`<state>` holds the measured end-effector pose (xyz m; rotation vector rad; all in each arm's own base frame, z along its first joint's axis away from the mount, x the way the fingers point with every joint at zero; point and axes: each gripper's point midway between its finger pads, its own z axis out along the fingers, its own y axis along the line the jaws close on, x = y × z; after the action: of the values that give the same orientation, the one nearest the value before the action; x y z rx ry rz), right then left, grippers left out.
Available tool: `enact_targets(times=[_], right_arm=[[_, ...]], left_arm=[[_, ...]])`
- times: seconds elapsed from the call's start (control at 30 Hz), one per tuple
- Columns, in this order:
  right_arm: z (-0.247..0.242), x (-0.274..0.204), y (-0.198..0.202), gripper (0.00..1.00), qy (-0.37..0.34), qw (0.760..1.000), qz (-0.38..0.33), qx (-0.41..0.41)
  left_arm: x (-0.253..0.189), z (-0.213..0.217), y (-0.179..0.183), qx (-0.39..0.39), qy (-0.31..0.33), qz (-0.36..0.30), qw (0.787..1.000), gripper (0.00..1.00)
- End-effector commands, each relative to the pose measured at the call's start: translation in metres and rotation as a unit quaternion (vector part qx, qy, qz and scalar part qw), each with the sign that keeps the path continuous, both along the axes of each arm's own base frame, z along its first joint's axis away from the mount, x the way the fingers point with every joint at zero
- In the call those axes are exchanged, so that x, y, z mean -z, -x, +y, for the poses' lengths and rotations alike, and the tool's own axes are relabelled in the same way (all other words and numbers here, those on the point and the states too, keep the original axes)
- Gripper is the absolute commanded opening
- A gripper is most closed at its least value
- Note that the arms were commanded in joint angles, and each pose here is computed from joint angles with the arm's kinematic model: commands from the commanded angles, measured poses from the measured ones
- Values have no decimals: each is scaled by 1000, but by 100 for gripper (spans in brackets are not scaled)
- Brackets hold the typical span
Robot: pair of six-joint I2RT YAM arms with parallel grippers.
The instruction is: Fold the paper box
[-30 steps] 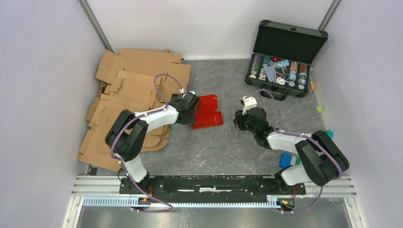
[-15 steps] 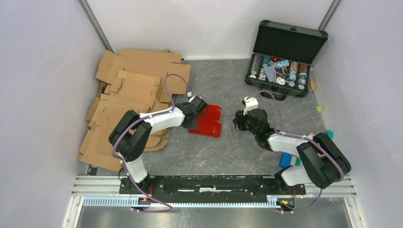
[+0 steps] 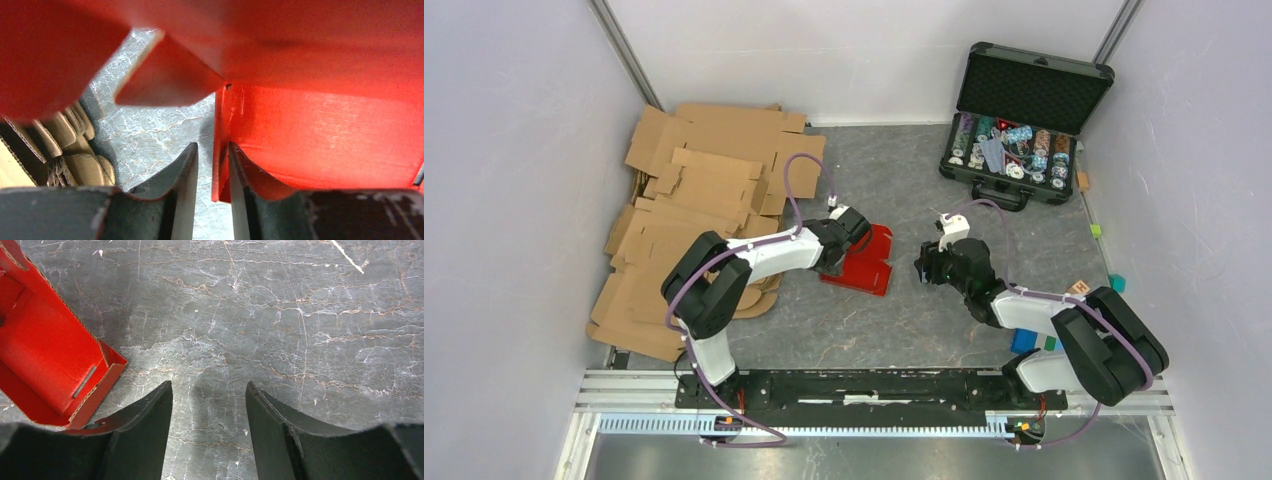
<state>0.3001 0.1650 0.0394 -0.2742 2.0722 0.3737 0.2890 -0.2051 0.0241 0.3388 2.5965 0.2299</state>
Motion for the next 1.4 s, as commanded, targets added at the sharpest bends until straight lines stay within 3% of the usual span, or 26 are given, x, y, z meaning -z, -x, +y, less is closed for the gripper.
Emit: enact_targets(times=[0.0,0.2,0.43,0.87,1.03,1.17,1.27,1.37], right_arm=[[4,-17,-5,61,-21,999,-31,1],[10,-14,-4,61,-27,999,-23,-12],[14,-14,-1,61,-34,999,-21,-20],[21,-7,1,62,-37,999,-11,-31],[22,-8,1,62,-37,999,-12,-32],[23,-5,2,63,-37,999,-7,-33],[24,-2,2,64,-39,999,-3,-32],[30,-2,5,65,-51,998,3,-45]], left_arm=[[-20,-3,-7,12,3,-21,1000,38],[-37,-17,-10,23,55,-35,998,40],[-26,-19,-26,12,113,-21,993,41],[-4,-13,-33,9,88,-10,996,29],[2,-12,-33,8,81,-7,997,10],[2,-12,-32,9,80,-7,997,3],[-1,-12,-31,9,83,-10,996,6],[-6,-13,-30,11,91,-12,996,23]])
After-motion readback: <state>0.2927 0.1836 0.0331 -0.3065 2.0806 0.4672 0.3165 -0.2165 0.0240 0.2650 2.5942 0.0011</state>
